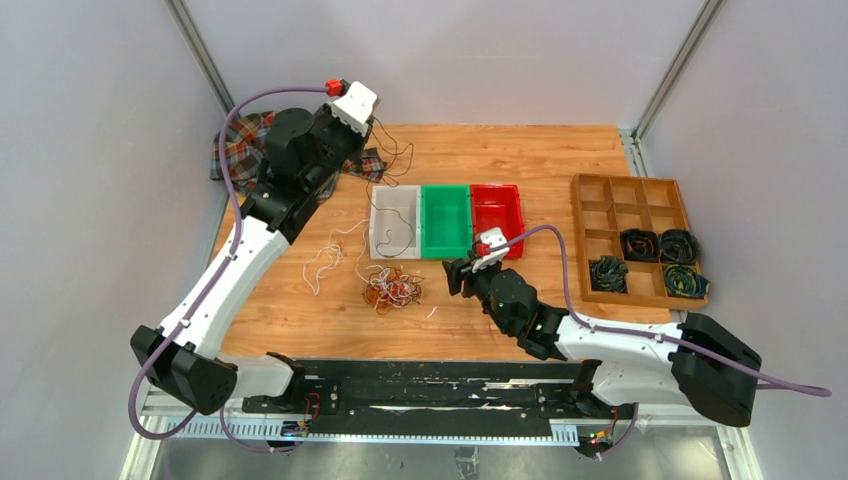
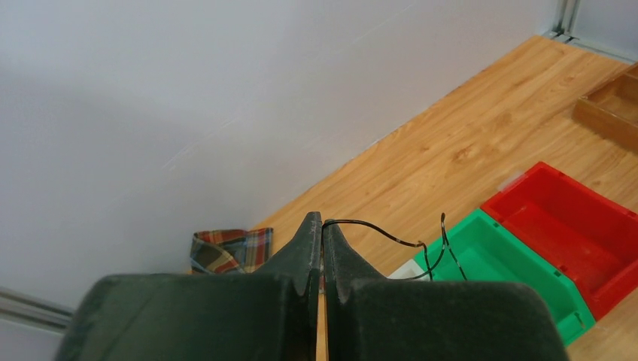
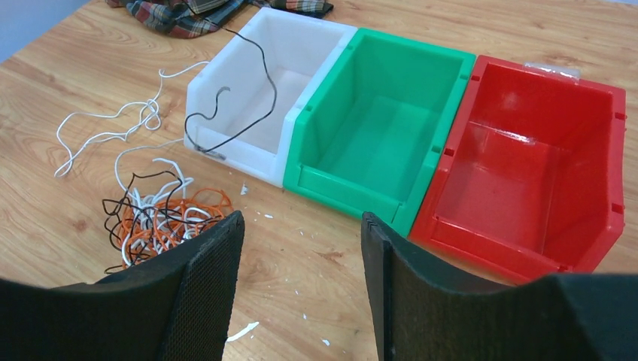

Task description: Untangle the cables

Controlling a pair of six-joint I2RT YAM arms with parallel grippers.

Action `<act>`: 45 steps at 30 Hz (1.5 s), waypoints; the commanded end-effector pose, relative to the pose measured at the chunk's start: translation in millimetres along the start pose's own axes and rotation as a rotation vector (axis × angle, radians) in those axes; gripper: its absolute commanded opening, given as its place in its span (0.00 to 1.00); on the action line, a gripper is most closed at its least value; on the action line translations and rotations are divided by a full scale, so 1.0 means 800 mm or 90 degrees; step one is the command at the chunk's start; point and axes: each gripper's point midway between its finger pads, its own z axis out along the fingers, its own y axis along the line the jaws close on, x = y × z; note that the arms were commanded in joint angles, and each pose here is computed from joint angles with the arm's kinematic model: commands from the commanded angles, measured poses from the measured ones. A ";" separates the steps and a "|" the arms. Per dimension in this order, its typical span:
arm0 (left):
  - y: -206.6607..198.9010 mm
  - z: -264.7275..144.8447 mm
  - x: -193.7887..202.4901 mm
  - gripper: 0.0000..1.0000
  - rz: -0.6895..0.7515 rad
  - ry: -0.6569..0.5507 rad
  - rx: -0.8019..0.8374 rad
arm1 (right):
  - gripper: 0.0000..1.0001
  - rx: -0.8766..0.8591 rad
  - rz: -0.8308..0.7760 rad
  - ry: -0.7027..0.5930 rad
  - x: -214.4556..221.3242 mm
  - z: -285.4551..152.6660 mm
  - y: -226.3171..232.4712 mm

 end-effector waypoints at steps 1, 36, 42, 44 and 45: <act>0.018 -0.001 -0.039 0.00 0.027 -0.056 -0.034 | 0.58 0.021 0.032 -0.019 -0.004 0.001 -0.010; -0.093 0.042 0.115 0.00 -0.015 0.114 0.140 | 0.58 0.075 0.051 -0.005 0.036 -0.012 -0.054; -0.108 0.048 0.140 0.00 -0.022 0.153 0.167 | 0.58 0.088 0.054 -0.005 0.040 -0.012 -0.063; -0.111 0.051 0.151 0.00 -0.016 0.171 0.172 | 0.58 0.092 0.056 -0.006 0.039 -0.012 -0.067; -0.112 0.052 0.157 0.00 -0.012 0.180 0.174 | 0.58 0.093 0.057 -0.006 0.039 -0.011 -0.068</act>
